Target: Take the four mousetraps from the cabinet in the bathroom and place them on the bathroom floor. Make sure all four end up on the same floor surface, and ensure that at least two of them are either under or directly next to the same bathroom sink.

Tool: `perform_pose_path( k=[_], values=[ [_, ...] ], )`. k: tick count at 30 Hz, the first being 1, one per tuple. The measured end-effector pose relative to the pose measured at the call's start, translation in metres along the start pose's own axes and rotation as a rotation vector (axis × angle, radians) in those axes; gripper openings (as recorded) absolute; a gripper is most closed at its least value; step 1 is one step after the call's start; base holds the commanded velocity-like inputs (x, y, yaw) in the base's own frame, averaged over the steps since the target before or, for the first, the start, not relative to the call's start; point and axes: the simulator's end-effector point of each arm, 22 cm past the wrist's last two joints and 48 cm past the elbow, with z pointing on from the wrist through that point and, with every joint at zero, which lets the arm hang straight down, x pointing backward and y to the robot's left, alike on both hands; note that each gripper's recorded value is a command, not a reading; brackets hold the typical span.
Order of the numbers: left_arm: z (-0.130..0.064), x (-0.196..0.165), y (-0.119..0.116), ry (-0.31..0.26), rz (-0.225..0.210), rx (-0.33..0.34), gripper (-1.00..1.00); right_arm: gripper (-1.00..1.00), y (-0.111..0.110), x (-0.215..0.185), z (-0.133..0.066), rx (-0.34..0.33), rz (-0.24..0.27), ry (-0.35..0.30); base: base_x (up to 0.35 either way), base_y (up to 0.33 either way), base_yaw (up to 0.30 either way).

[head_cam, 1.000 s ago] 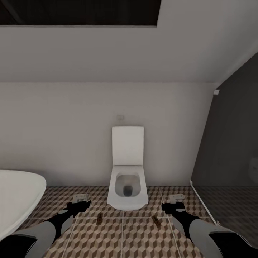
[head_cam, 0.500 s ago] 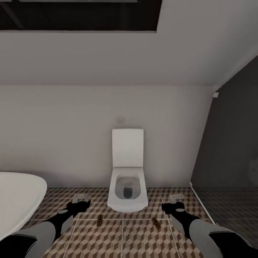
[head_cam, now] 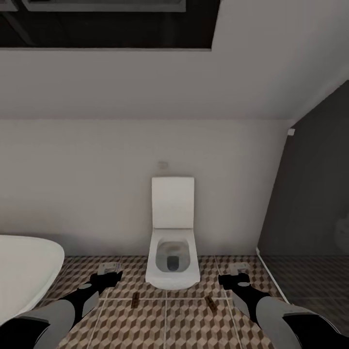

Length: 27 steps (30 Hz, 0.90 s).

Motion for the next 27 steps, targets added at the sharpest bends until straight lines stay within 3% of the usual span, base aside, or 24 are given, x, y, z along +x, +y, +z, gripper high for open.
perform_pose_path(
  k=[27],
  values=[
    [-0.025, -0.034, -0.002, 0.002, 0.0, 0.001, 1.0, 1.0, -0.006, -0.032, -0.027, -0.004, 0.002, 0.003, 0.0, 0.0, 0.0]
  ],
)
